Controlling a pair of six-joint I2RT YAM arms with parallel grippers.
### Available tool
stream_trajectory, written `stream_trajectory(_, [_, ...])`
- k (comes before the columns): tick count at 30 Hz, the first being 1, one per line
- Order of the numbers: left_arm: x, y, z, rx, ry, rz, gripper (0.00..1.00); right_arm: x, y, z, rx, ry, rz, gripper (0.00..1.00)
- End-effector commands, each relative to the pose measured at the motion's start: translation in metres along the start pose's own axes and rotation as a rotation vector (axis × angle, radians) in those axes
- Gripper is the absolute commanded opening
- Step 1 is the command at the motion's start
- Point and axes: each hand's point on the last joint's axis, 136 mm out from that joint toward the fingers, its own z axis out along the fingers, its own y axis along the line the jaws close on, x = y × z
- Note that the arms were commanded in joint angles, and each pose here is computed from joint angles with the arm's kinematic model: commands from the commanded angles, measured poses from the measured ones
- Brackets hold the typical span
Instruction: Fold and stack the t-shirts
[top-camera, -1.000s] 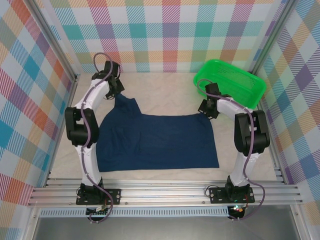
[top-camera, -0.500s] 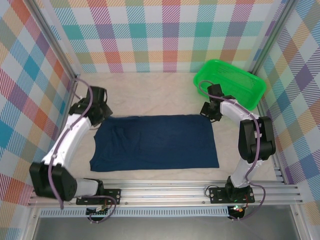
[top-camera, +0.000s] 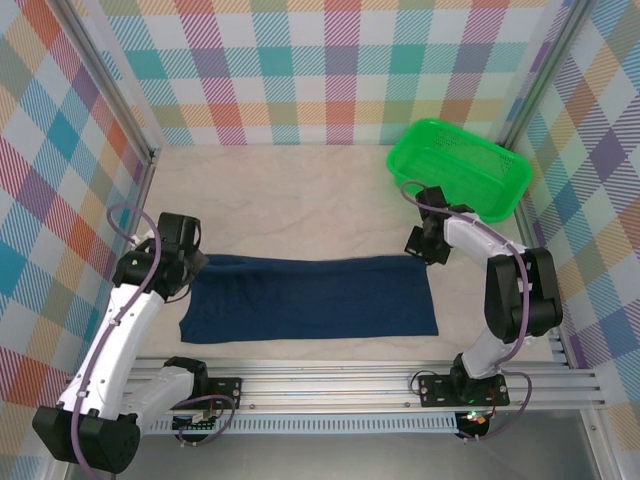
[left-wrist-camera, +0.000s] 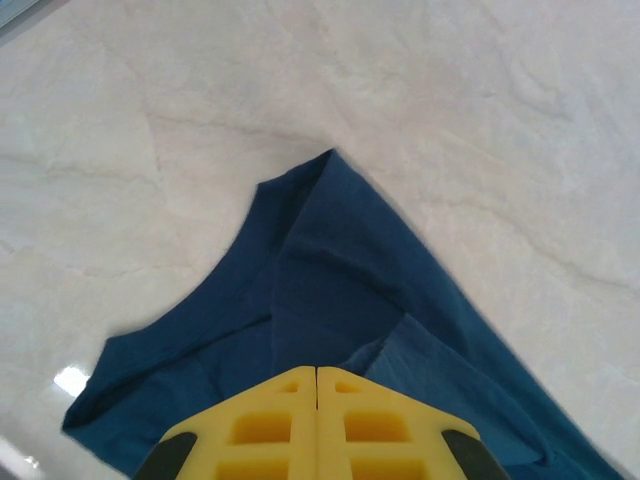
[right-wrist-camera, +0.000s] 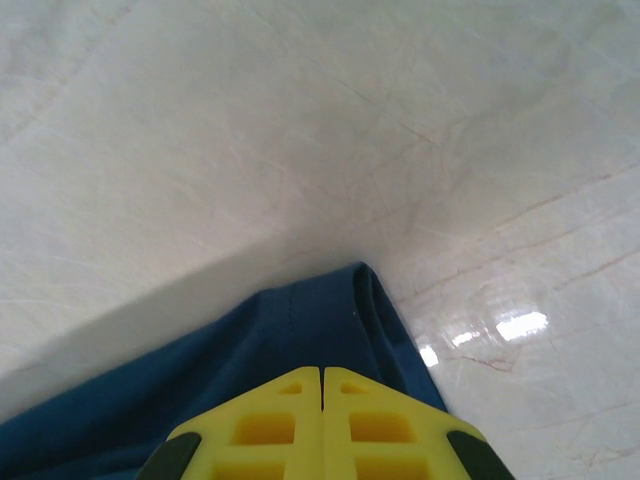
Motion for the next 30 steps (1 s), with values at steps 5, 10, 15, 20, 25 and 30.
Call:
stream_trajectory(5, [0.021,0.042,-0.001,-0.128,0.001,-0.055,0.00,0.010,-0.020,-0.004,0.081,-0.003,0.017,0.00])
stream_trajectory(10, [0.029,0.046,0.001,-0.139,0.012,-0.061,0.00,0.011,-0.024,-0.005,0.097,-0.011,0.016,0.00])
stream_trajectory(15, [0.037,0.050,0.006,-0.170,0.027,-0.056,0.00,0.013,-0.024,0.000,0.100,0.006,0.014,0.00])
stream_trajectory(20, [0.050,0.055,0.014,-0.210,0.063,-0.043,0.00,0.019,-0.028,0.003,0.111,0.020,0.017,0.00])
stream_trajectory(25, [0.052,0.065,0.012,-0.253,0.038,-0.042,0.00,0.024,-0.034,0.003,0.127,0.024,0.023,0.00])
stream_trajectory(30, [0.054,0.076,0.009,-0.289,0.016,-0.060,0.00,0.027,-0.038,0.006,0.144,0.031,0.029,0.00])
